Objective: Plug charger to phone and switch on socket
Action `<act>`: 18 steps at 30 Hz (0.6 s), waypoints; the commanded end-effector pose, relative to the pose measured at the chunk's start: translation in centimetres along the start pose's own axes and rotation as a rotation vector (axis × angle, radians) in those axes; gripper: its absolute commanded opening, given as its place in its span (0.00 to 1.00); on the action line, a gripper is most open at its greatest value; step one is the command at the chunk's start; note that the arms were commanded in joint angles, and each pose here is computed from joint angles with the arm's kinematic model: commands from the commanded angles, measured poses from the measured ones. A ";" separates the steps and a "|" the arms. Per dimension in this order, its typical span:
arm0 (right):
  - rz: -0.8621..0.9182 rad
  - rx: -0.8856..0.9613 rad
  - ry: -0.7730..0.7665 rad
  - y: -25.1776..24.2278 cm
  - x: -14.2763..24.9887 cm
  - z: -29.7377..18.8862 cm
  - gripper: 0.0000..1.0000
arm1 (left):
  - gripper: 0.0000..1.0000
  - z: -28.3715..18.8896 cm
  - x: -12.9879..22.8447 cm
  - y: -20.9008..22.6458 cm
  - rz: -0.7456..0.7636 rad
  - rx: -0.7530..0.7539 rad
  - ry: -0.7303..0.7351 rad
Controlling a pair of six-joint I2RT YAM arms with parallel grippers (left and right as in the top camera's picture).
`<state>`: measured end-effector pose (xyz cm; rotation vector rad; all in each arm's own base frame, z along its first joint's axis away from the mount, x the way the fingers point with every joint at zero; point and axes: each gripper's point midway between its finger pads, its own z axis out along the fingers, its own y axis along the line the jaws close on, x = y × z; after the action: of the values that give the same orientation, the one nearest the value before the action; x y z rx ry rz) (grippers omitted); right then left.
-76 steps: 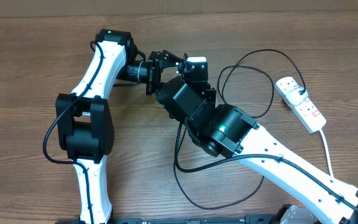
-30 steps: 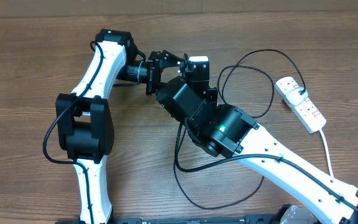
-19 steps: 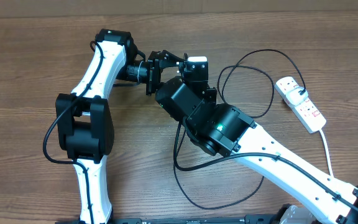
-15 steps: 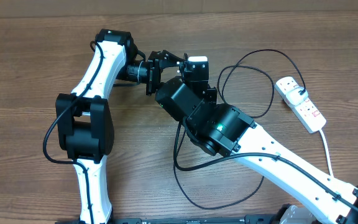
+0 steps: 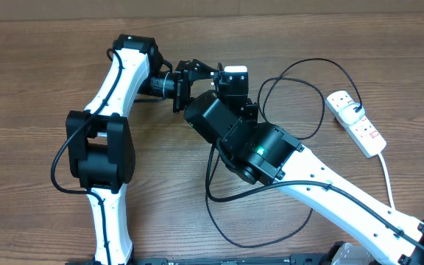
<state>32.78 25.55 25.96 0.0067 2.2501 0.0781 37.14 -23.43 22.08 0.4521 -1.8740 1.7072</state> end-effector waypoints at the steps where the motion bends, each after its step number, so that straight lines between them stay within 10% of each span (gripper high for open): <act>1: 0.021 0.002 -0.030 0.1 -1.2 -0.4 0.11 | 0.72 -0.4 0.1 -1.4 0.050 0.053 0.001; 18: 0.040 -0.003 -0.036 0.2 -1.4 -0.4 0.04 | 0.85 -0.4 0.1 -1.4 0.051 0.052 0.001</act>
<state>32.87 25.46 26.03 0.0305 2.2451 0.0828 37.31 -23.27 22.20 0.4455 -1.8751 1.7277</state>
